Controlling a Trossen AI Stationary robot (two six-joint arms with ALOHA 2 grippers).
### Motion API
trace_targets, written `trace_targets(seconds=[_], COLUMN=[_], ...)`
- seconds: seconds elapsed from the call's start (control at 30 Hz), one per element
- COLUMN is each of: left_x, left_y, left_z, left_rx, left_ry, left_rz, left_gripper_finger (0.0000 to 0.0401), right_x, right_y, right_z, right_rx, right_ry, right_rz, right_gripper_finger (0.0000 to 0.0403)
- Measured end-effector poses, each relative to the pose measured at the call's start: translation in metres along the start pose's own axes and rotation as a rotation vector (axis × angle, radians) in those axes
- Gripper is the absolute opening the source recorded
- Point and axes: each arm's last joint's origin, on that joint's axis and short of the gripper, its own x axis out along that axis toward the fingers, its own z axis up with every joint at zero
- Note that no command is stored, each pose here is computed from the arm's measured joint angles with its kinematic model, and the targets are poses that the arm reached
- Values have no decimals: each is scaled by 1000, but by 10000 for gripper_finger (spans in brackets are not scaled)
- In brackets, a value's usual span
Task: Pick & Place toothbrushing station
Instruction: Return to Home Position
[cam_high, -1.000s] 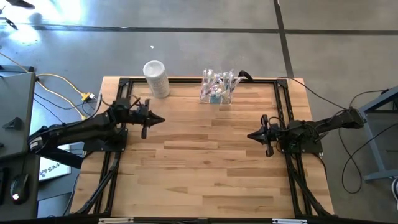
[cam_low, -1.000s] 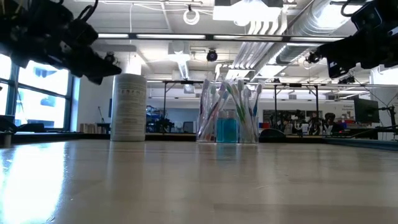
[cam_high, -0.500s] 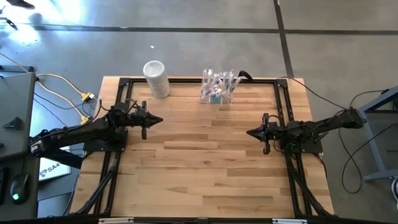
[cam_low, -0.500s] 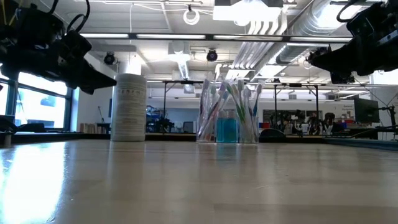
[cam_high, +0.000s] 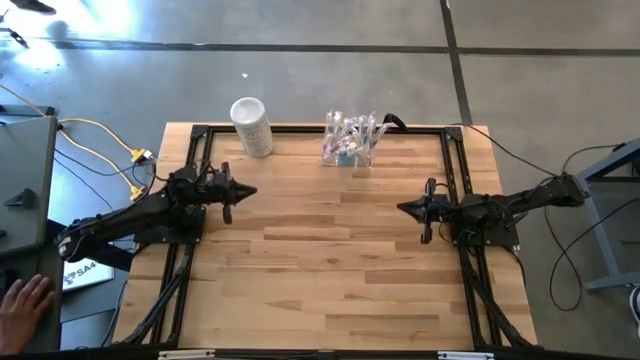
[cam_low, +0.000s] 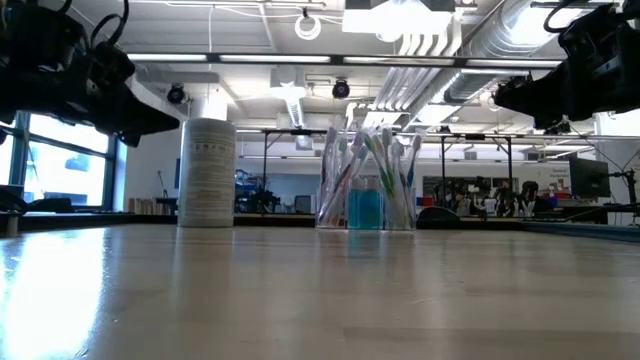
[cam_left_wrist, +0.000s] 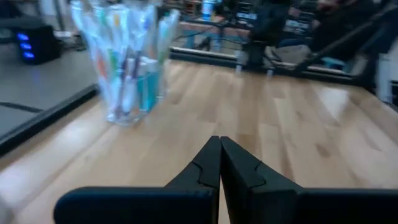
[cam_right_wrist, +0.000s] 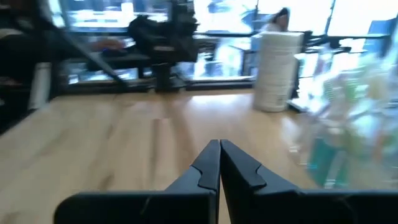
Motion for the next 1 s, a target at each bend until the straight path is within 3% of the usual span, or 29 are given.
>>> trace_targets(seconds=[0.2,1.0], left_x=[-7,-11], left_y=[0,-1], left_z=[6,9], left_rx=[-34,-69], left_ry=[-84,-137], left_rz=[66,70], left_gripper_finger=[0,0], right_x=[-2,-15], right_y=[-6,-11], right_z=[3,9], right_rx=[-7,-4], right_ry=[-30,-106], right_rz=[-167,-175], right_gripper_finger=[2,3])
